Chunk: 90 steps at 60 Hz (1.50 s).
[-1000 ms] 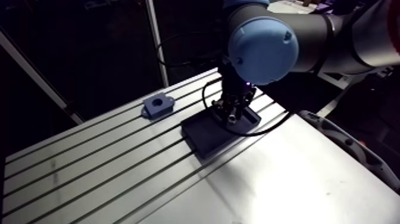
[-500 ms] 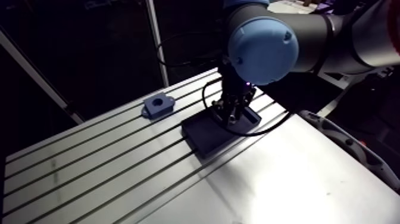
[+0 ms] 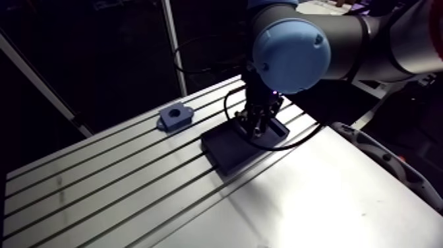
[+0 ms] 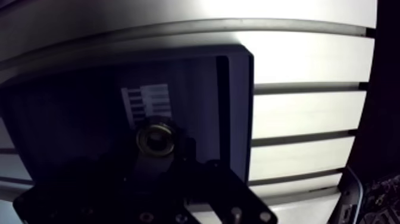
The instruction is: Pick up the bearing and press it into the housing until flush.
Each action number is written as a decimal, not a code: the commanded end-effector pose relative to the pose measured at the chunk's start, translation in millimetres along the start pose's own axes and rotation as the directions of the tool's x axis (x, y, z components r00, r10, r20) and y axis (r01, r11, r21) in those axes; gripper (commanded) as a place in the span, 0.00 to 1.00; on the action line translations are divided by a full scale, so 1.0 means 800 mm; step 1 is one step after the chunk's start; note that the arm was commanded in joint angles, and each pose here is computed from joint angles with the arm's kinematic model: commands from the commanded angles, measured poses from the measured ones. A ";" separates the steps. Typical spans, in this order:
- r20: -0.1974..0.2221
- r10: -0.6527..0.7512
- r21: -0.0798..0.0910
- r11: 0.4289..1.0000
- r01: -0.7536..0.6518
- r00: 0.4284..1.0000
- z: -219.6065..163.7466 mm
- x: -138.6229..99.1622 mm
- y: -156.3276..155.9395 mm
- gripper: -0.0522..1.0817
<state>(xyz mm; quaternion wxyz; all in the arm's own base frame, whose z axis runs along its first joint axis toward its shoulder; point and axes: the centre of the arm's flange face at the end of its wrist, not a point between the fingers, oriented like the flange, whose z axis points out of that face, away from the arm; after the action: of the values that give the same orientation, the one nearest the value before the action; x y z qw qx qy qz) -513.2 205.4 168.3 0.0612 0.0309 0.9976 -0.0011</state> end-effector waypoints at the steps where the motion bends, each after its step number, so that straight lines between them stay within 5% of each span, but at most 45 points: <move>1: -0.002 0.000 -0.001 1.000 0.000 1.000 -0.002 -0.001 0.000 0.60; 35: -0.050 0.001 -0.026 1.000 -0.002 0.999 -0.047 0.003 -0.005 0.74; 61: -0.058 -0.039 -0.033 0.999 0.037 0.998 -0.104 0.051 -0.081 0.93; 90: -0.075 -0.096 -0.044 0.995 0.093 0.993 -0.117 0.124 -0.155 0.99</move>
<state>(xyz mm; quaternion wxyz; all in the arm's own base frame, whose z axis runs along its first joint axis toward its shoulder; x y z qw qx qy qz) -604.8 111.2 251.4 0.0278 -0.0005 0.9995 0.0167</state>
